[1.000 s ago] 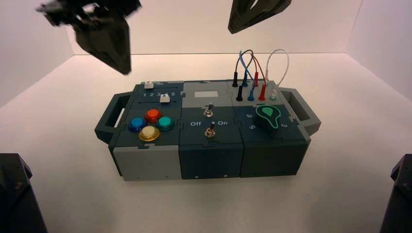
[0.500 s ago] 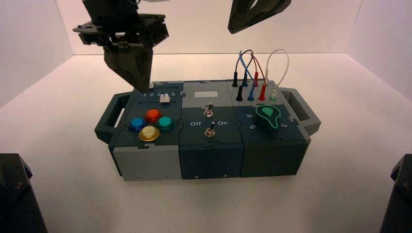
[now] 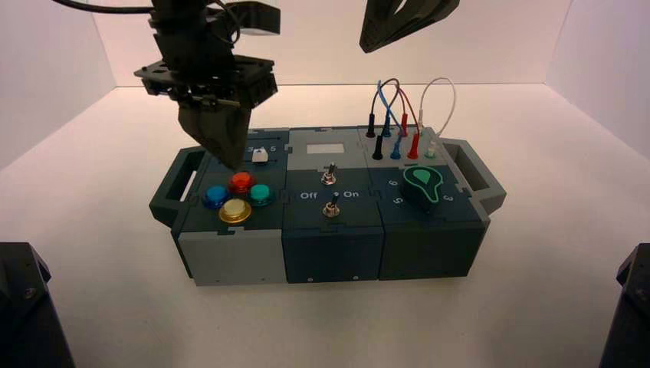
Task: Push the red button with the left gripper.
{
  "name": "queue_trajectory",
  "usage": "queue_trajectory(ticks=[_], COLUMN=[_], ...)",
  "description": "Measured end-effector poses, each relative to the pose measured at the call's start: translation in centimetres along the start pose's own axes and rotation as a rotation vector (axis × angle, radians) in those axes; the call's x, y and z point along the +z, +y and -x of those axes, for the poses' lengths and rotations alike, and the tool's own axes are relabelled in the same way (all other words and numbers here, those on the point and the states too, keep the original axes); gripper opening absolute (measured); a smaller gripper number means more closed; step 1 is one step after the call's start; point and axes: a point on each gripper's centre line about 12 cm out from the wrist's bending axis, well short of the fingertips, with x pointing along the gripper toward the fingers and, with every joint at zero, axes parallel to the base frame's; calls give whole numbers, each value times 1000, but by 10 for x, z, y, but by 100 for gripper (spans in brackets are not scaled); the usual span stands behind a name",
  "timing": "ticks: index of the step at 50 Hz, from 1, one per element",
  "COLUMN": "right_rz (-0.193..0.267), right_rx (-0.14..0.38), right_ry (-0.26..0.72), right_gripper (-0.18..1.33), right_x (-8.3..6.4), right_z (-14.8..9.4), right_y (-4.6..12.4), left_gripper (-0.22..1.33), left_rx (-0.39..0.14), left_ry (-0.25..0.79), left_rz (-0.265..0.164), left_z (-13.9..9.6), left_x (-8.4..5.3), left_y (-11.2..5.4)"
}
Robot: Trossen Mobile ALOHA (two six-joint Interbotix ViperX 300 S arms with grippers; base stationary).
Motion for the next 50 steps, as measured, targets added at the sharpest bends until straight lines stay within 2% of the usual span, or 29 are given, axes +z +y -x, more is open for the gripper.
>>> queue_trajectory(ticks=[27,42,50], right_rz=[0,2,0], right_rx=[0,3,5], right_ry=[0,-21,-26], right_gripper=[-14,-14,-14], right_x=[0,-9,-14], right_z=[0,9,12], right_y=[0,0,-1], left_gripper=[-17,-17,-17], left_rx=[10,-5,-8], left_ry=[51,-55,-70], left_rz=[-15,-21,-21], left_z=[-18,11,16], left_x=[4,8,10], left_y=[-1,-7,-8])
